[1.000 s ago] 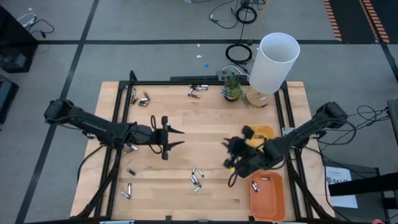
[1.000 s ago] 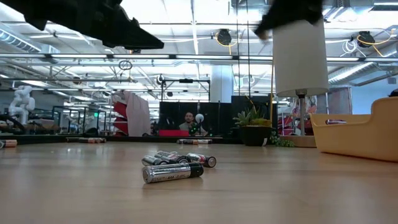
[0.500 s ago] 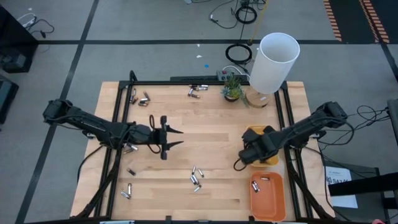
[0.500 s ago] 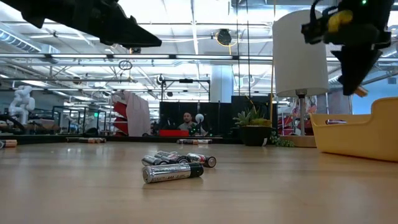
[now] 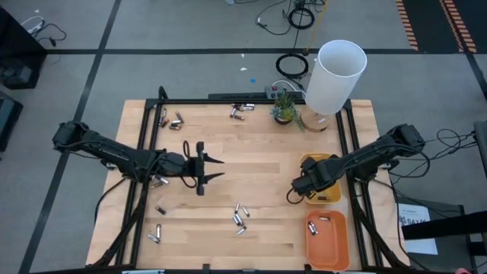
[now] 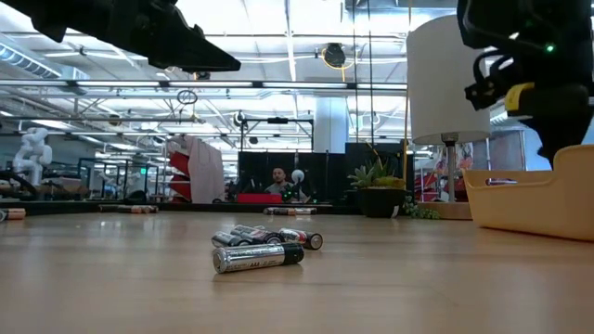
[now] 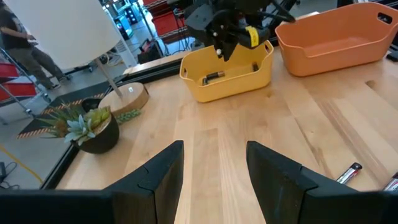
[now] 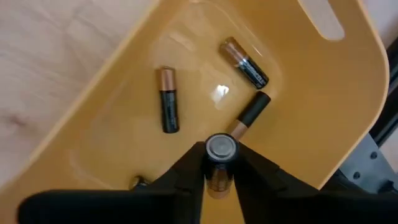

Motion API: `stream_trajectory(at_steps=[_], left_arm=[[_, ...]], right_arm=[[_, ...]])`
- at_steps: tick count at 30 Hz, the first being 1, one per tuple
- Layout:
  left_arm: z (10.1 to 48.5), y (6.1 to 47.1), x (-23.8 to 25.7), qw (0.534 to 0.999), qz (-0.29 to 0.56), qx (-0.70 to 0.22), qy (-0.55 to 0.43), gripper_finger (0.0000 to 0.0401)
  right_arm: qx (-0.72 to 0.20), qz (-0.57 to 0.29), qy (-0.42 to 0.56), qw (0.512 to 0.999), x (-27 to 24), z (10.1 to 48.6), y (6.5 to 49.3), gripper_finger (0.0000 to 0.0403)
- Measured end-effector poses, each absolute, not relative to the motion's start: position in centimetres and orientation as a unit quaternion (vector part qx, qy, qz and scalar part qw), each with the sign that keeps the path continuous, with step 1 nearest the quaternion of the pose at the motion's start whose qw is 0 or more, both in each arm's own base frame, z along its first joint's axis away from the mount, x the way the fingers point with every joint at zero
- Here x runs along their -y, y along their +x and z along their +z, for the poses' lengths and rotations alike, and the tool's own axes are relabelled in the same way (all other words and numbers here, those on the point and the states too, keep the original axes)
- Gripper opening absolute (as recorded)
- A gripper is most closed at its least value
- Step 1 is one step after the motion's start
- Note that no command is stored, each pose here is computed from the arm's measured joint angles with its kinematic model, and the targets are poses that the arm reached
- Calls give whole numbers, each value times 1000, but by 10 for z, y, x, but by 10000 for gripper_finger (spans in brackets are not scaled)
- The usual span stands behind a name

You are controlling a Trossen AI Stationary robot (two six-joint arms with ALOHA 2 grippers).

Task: Sort batteries
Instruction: Put the brown battery into the yellow bin, then put the black battery into the orange bin

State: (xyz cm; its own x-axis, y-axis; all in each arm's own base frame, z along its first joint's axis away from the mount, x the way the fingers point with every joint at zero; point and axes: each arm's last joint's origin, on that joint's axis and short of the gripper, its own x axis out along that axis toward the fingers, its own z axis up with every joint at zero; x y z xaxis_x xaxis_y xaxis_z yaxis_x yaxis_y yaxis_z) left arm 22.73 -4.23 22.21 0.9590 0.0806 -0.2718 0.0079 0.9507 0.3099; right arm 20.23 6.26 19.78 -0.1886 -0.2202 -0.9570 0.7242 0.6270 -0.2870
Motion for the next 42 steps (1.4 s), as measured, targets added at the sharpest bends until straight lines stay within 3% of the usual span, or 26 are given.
stream_trajectory(at_steps=[10, 20, 24, 27, 33, 37, 42], left_arm=[[222, 227, 42, 977, 18, -145, 156, 185], [220, 227, 42, 976, 16, -152, 158, 185], [220, 227, 42, 976, 16, -152, 157, 185], [220, 227, 43, 976, 8, -151, 156, 185], [219, 226, 46, 976, -52, -151, 146, 185], [218, 225, 50, 973, -114, -150, 137, 185], [216, 224, 52, 970, -125, -160, 136, 185]], right_arm=[[-672, -383, 179, 607, -62, 197, 201, 158], [-659, -379, 177, 625, -65, 223, 211, 158], [-612, -376, 172, 674, -68, 252, 224, 153], [-540, -353, 171, 745, -74, 270, 241, 153], [-370, -192, 161, 895, -104, 276, 292, 153], [-312, -132, 138, 931, -123, 254, 320, 153], [-321, -131, 127, 929, -136, 205, 348, 153]])
